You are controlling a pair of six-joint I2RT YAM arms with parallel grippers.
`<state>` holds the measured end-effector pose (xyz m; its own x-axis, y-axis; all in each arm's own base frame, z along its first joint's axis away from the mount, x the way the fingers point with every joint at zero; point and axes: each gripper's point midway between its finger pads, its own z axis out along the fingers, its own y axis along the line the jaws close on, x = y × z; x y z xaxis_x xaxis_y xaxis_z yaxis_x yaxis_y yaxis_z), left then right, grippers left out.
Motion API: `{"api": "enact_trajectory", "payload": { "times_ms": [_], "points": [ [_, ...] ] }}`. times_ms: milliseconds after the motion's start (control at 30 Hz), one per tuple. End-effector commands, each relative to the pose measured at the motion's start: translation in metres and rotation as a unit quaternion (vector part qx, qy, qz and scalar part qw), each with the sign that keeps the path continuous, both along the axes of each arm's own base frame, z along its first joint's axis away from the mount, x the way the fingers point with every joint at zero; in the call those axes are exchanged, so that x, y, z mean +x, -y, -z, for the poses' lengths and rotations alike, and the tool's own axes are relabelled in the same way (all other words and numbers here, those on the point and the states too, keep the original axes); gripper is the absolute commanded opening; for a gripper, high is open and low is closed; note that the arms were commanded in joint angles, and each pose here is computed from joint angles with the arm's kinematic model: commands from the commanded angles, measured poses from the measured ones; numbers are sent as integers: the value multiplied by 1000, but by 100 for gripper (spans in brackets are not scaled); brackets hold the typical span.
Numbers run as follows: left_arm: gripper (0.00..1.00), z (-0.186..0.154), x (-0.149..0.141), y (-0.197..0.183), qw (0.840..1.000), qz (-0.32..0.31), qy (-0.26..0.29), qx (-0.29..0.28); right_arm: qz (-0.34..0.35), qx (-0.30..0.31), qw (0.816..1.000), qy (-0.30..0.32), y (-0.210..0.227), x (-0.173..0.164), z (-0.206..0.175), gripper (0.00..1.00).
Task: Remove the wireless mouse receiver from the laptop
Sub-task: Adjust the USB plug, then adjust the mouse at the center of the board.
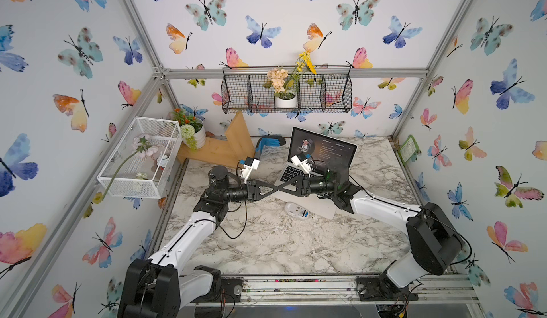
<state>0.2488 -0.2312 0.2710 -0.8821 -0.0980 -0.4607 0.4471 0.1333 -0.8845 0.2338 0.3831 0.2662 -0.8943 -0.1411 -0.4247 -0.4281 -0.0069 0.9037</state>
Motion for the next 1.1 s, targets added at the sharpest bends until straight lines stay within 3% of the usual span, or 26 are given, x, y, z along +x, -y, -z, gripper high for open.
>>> {"api": "enact_trajectory", "payload": {
  "times_ms": [0,33,67,367,467,533,633,767,867,1067],
  "points": [
    [49,-15,-2,-2,999,-5,35,-6,5,-2,1000,10,-1,1,-6,2],
    [62,-16,-1,-2,999,-6,37,-6,5,-3,1000,11,-1,1,-6,2],
    [64,-16,-2,-2,999,-5,37,-7,5,-5,1000,13,-2,1,-6,2],
    [65,-10,11,-24,998,-54,27,-3,30,-62,995,67,13,12,-4,2],
    [64,22,24,-34,994,-92,-1,53,112,-148,977,109,52,45,17,2],
    [64,51,31,-36,988,-107,-13,109,160,-200,962,92,89,67,46,2],
    [65,102,39,-34,971,-109,-48,205,192,-226,954,52,125,77,86,2],
    [69,126,44,-11,965,-72,-39,248,197,-267,942,51,138,78,116,2],
    [69,140,48,3,948,-57,-15,312,186,-292,937,56,142,78,127,2],
    [68,167,47,9,940,-28,-21,339,172,-373,907,91,159,76,144,2]
  ]
}}
